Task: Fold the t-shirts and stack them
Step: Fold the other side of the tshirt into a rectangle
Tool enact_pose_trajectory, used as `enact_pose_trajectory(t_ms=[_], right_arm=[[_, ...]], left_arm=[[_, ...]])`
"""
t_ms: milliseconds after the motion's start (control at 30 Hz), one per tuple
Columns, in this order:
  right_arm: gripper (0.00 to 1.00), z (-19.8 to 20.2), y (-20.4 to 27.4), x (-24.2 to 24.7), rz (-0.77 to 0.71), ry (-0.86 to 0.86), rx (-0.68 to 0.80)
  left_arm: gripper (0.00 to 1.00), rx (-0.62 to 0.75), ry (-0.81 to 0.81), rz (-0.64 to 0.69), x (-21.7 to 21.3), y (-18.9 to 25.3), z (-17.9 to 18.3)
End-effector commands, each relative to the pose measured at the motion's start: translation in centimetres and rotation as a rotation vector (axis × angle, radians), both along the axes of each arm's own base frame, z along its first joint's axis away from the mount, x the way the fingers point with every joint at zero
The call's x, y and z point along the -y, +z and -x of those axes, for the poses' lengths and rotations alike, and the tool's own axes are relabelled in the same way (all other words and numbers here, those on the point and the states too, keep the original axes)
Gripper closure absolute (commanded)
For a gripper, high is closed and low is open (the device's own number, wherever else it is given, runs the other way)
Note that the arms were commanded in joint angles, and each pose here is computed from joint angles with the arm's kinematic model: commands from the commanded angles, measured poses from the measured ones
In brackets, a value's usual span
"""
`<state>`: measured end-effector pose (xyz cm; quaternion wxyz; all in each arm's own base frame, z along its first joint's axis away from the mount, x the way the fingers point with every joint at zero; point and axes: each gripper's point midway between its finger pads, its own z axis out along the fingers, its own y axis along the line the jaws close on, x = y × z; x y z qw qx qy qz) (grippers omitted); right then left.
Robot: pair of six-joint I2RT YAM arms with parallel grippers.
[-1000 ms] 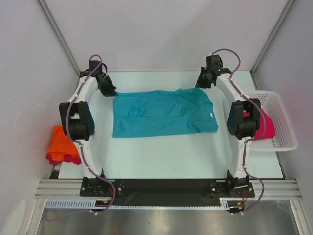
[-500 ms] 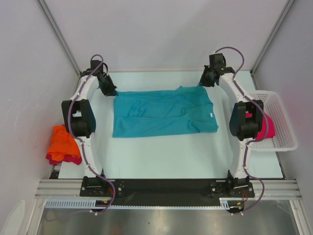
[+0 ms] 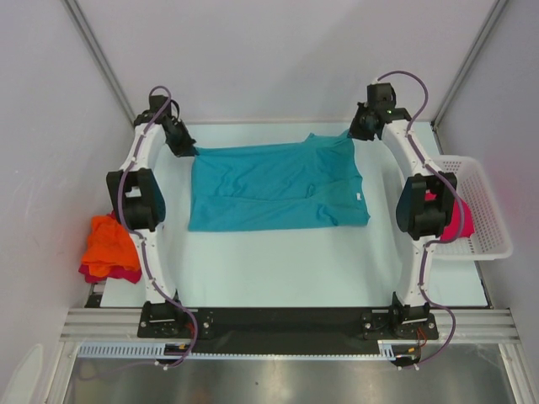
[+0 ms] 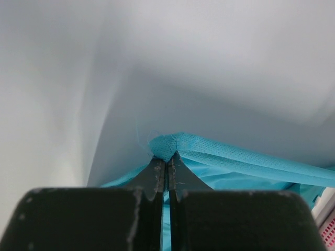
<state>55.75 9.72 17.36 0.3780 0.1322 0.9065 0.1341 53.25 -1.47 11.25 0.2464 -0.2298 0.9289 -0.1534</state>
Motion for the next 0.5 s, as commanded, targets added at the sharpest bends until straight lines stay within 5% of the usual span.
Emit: enact_pose_trajectory(t_ms=[0, 467], right_arm=[[1.00, -0.4, 1.2, 0.7, 0.027, -0.008, 0.029], [1.00, 6.3, -1.8, -0.2, 0.048, 0.008, -0.054]], left_arm=[[1.00, 0.026, 0.006, -0.026, -1.4, 1.1, -0.3], [1.00, 0.025, -0.003, -0.014, -0.3, 1.2, 5.0]])
